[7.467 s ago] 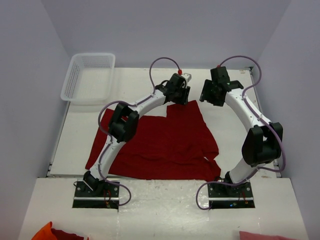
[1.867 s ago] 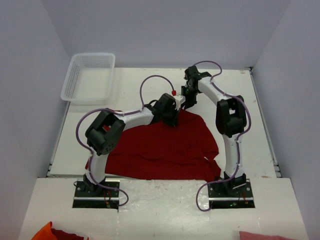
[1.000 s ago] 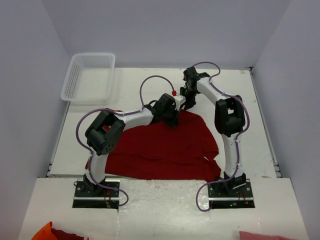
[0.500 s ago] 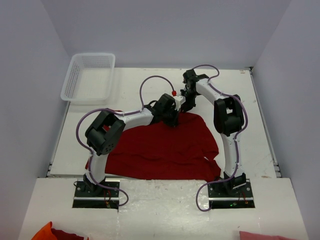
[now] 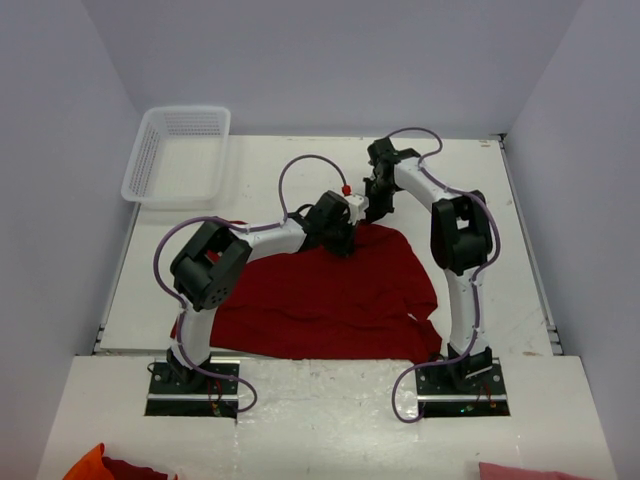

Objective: Fold and stack the t-shirts
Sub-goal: Grap the side of the flattened tshirt furthest away from the robot with both arms

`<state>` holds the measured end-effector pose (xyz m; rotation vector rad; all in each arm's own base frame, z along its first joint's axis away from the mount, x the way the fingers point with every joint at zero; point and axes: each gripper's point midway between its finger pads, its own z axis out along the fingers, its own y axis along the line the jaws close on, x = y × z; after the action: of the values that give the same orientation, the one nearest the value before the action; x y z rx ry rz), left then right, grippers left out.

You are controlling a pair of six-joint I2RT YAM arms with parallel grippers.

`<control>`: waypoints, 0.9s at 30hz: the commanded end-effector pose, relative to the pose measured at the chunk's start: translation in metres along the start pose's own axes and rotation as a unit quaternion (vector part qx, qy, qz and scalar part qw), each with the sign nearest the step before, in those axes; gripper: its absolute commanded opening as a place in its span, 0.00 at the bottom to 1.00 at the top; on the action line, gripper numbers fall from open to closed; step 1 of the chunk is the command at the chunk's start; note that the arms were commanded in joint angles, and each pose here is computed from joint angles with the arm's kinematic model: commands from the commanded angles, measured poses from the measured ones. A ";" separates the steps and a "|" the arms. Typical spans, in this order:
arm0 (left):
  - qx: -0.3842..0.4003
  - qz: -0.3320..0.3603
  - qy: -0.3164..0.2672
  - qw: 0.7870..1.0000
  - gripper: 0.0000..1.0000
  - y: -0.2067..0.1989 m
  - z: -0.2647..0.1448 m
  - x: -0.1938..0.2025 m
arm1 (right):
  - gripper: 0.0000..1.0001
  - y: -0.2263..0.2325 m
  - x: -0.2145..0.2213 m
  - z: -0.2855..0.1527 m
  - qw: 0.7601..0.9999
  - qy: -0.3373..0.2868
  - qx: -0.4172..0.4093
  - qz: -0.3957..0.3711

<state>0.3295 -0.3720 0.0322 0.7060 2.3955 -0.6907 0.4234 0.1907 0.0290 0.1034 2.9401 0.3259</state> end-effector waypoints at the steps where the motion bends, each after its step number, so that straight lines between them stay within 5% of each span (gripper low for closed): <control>1: -0.011 -0.002 -0.020 1.000 0.00 0.001 0.000 -0.009 | 0.00 0.010 -0.021 -0.046 0.997 -0.070 -0.007 -0.014; 6: -0.043 -0.011 -0.023 0.999 0.02 0.010 -0.002 -0.013 | 0.00 0.012 -0.021 -0.063 0.996 -0.087 -0.013 -0.022; 13: -0.119 -0.033 -0.047 0.991 0.24 0.024 -0.031 -0.042 | 0.00 0.012 -0.012 -0.083 0.994 -0.102 -0.022 -0.026; 21: -0.262 -0.139 -0.109 0.949 0.36 0.084 -0.127 -0.083 | 0.00 0.014 0.003 -0.093 0.992 -0.114 -0.041 -0.024; 24: -0.285 -0.177 -0.122 0.934 0.54 0.112 -0.163 -0.085 | 0.00 0.014 0.009 -0.094 0.992 -0.114 -0.048 -0.026; 27: -0.340 -0.194 -0.109 0.914 0.59 0.147 -0.193 -0.075 | 0.00 0.014 0.014 -0.093 0.992 -0.115 -0.053 -0.027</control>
<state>0.4071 -0.2149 0.1544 -0.0137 2.3443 -0.1652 0.3895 0.1771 0.0952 0.0732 2.7730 0.3585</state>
